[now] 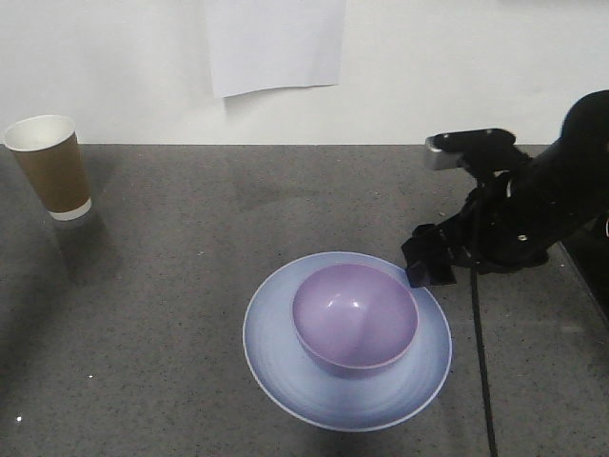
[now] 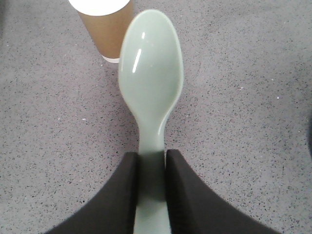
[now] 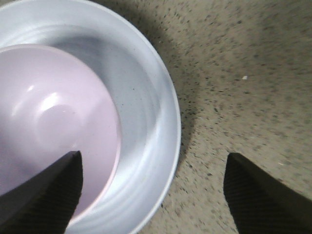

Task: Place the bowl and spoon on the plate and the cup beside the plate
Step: 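Open the right gripper and withdraw it from the bowl, then swing the left gripper over the bowl and lower the spoon into it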

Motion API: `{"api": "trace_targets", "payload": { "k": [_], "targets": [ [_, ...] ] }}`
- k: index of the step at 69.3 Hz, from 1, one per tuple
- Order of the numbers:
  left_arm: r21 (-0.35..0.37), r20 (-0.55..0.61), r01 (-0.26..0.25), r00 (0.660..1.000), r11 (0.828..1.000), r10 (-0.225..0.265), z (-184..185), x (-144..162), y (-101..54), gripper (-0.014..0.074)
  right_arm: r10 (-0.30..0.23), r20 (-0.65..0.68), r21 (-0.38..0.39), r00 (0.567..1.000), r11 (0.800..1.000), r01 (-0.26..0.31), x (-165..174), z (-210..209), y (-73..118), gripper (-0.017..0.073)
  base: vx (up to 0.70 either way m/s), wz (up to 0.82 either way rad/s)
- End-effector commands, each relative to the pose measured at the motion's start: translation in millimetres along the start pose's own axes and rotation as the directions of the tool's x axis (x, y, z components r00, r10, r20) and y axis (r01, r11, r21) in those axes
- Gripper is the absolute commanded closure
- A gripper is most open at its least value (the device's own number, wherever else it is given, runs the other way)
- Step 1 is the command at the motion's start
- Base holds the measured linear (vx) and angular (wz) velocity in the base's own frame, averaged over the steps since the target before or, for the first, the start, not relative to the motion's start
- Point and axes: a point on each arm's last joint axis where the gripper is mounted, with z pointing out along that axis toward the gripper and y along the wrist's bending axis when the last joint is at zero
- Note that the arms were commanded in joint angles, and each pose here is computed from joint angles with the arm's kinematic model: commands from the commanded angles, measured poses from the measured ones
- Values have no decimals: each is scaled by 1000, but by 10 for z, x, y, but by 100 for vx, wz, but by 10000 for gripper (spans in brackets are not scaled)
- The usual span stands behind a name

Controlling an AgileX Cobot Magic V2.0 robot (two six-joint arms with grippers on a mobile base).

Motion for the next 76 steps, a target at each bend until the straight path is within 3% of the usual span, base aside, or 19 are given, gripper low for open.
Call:
{"api": "trace_targets", "payload": {
  "k": [1,22,38,48,53,63,76],
  "targets": [
    [10,102,3,995,1000,-4,-124,-84,-3,601,-14,150,14,989,1000,12,29,-485,14,-22,0,0],
    [10,102,2,995,1000,-3,-124,-84,-3,601,-38,310,32,950,999,30,556,-1346,36,11,0,0],
    [8,93,-25,995,1000,24,-123,-75,-3,601,1,432,37,902,999,-19,985,-1750,18,22,0,0],
    [91,95,-65,994,994,56,-121,-81,-83,601,4,487,29,873,999,-21,1127,-1899,23,22,0,0],
    [171,94,-104,992,980,89,-97,-90,-160,601,6,494,27,869,999,-22,1147,-1919,24,22,0,0],
    [326,52,-178,984,929,170,65,-102,-355,601,9,490,23,872,999,-23,1133,-1906,27,22,0,0],
    [422,-14,-308,938,853,346,388,-89,-722,601,9,497,23,868,999,-23,1128,-1910,27,22,0,0]
  ]
}}
